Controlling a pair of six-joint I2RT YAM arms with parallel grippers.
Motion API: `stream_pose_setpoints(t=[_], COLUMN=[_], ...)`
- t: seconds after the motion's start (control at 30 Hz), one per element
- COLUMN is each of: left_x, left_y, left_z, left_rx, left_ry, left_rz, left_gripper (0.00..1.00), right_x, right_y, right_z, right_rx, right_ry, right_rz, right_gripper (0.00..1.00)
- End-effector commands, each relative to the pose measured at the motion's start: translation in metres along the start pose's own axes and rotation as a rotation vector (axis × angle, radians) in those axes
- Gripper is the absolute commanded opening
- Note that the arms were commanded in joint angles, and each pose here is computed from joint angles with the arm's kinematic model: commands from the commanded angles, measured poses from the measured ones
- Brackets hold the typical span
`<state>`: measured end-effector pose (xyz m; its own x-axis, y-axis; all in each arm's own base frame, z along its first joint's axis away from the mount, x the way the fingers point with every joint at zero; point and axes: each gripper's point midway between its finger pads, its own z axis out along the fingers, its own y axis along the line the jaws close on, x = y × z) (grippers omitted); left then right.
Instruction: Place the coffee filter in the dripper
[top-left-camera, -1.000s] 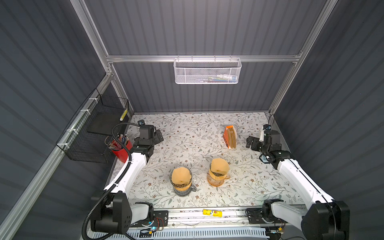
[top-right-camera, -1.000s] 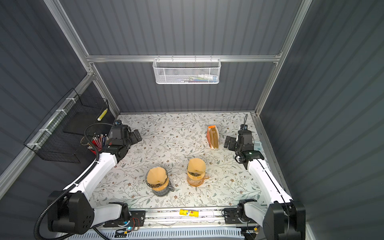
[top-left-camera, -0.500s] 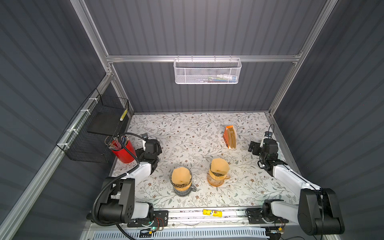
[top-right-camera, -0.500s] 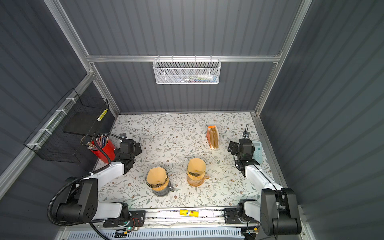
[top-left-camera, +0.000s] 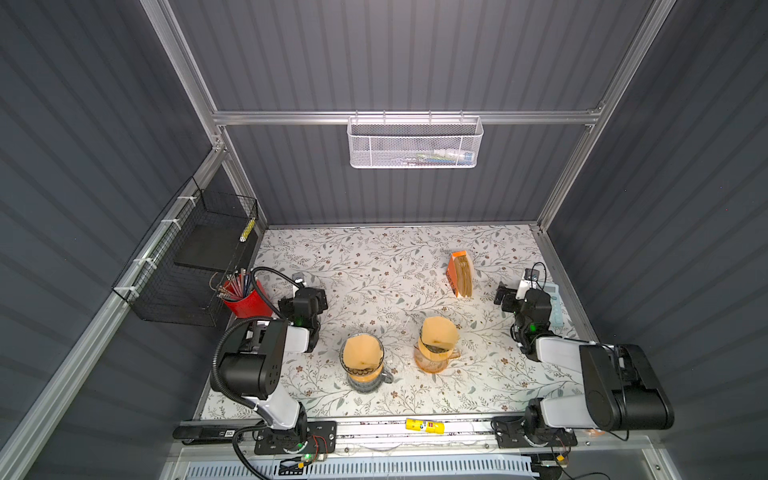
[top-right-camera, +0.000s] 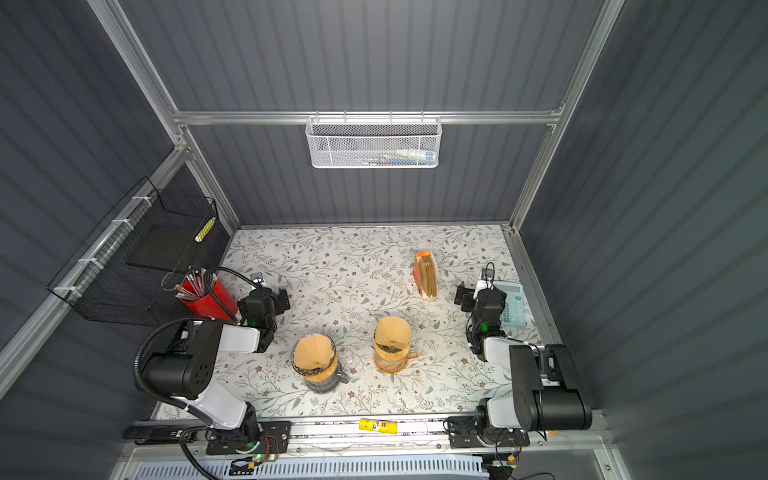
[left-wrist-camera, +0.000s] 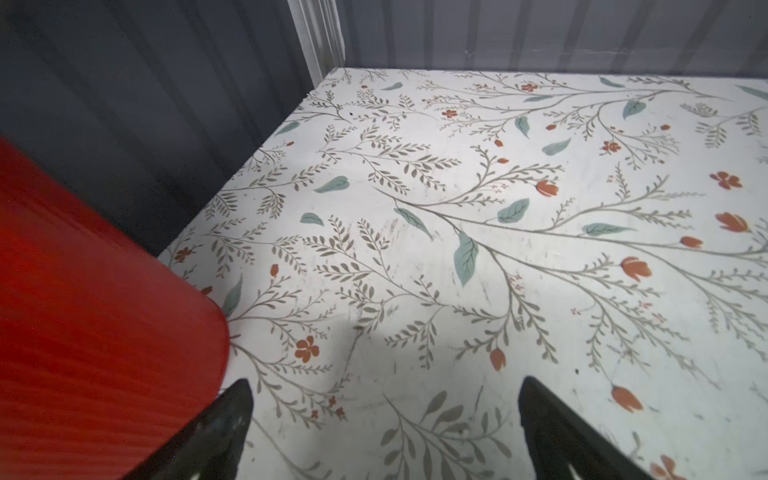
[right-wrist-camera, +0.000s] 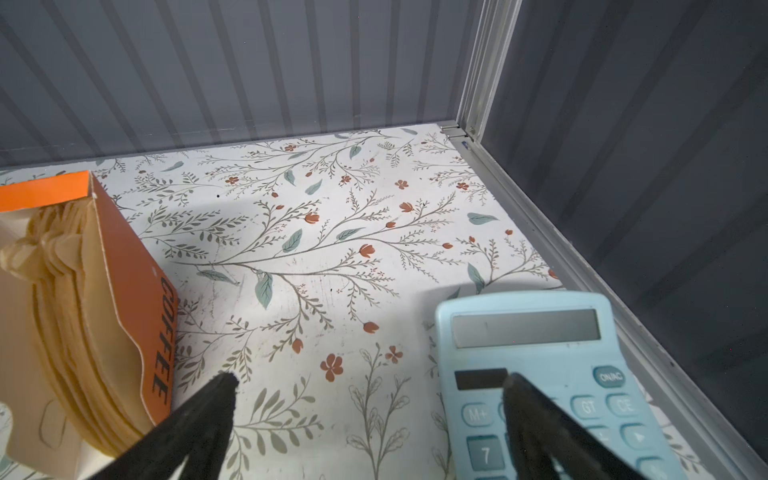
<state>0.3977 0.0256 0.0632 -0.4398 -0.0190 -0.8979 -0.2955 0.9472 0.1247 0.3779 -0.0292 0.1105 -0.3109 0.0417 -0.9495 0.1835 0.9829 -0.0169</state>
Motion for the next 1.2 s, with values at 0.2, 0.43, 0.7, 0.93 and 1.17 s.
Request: stream_pose_setpoints(t=[0.2,0.43,0.7,0.93,1.17], left_x=[-0.0101,-0.0096,-0.0093,-0.009,-0.0089], left_y=[-0.0156,-0.0149,-0.0146,-0.0149,-0.0149], left_z=[0.0055,0.0053,0.0053,0.0056,0.0056], left_rx=[0.083,0.08,0.078,0.079,0.079], left_ry=[-0.068,-0.072,-0.07,-0.068,-0.068], left_rz=[0.023,0.023,0.023,0.023,0.025], left_gripper=[1.0,1.0,1.0,1.0,1.0], right_x=[-0.0113,-0.0115,-0.012,-0.0114,-0.0115], right_y=[0.0024,0.0016,0.0017,0.0018,0.0021], right_z=[0.0036,0.0024,0.0028,0.0028,0.0032], right_rx=[-0.064,-0.065,-0.065,-0.066,-0.067], right_ry=[-0.083,-0.082,-0.085,-0.083,-0.082], right_rz=[0.024,0.027,0.028,0.028,0.028], right_gripper=[0.99,0.99,0.99,0.99,0.99])
